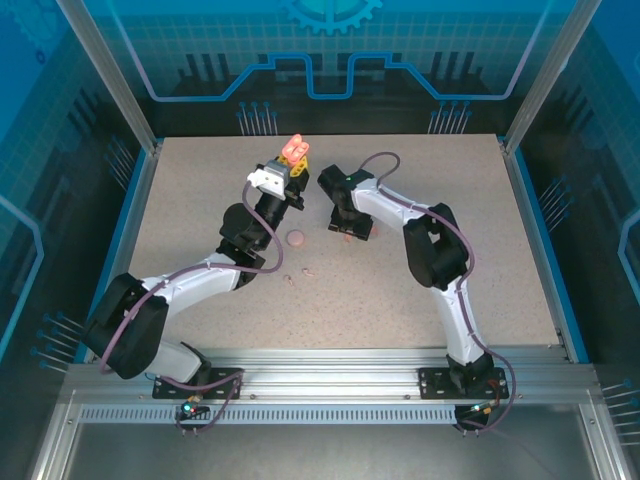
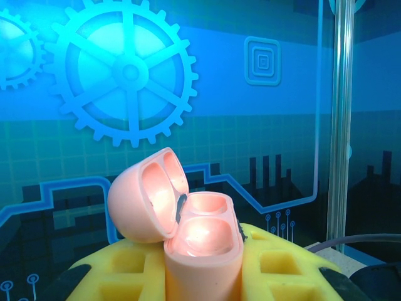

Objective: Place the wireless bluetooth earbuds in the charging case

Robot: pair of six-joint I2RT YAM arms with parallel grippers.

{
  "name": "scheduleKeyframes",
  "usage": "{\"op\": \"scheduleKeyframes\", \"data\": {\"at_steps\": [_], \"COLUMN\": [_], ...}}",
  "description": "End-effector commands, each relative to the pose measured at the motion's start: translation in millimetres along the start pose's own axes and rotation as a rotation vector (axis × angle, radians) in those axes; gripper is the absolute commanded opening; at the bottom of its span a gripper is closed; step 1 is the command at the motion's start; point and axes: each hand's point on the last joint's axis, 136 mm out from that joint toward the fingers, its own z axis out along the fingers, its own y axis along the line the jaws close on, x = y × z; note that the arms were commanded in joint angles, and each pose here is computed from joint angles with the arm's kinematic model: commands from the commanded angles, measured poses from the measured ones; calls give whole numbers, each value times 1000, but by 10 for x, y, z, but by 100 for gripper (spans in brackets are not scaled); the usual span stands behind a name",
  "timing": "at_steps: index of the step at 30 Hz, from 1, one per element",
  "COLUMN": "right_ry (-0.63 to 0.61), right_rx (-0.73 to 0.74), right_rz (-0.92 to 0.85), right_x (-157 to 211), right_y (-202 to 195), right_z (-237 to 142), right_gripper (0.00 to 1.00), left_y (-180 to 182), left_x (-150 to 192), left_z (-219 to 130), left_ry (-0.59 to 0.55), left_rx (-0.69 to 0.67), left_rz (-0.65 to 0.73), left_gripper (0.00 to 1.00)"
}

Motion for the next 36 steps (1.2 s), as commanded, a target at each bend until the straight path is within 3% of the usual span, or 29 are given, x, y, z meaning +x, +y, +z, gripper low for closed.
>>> {"op": "scheduleKeyframes", "data": {"at_steps": [1, 36], "right_ry": [15, 64], "right_rx": [22, 25], "right_rz": [-3, -2], "right_x": [52, 151], "right_y": [30, 37], "right_z": [26, 307], "right_gripper": [58, 43], "left_y": [30, 29], "left_x": [-307, -239], "left_z": [13, -8], "left_ry": [-77, -62], "left_rx": [-9, 4], "left_rz": [5, -10], "left_gripper": [0, 0]}}
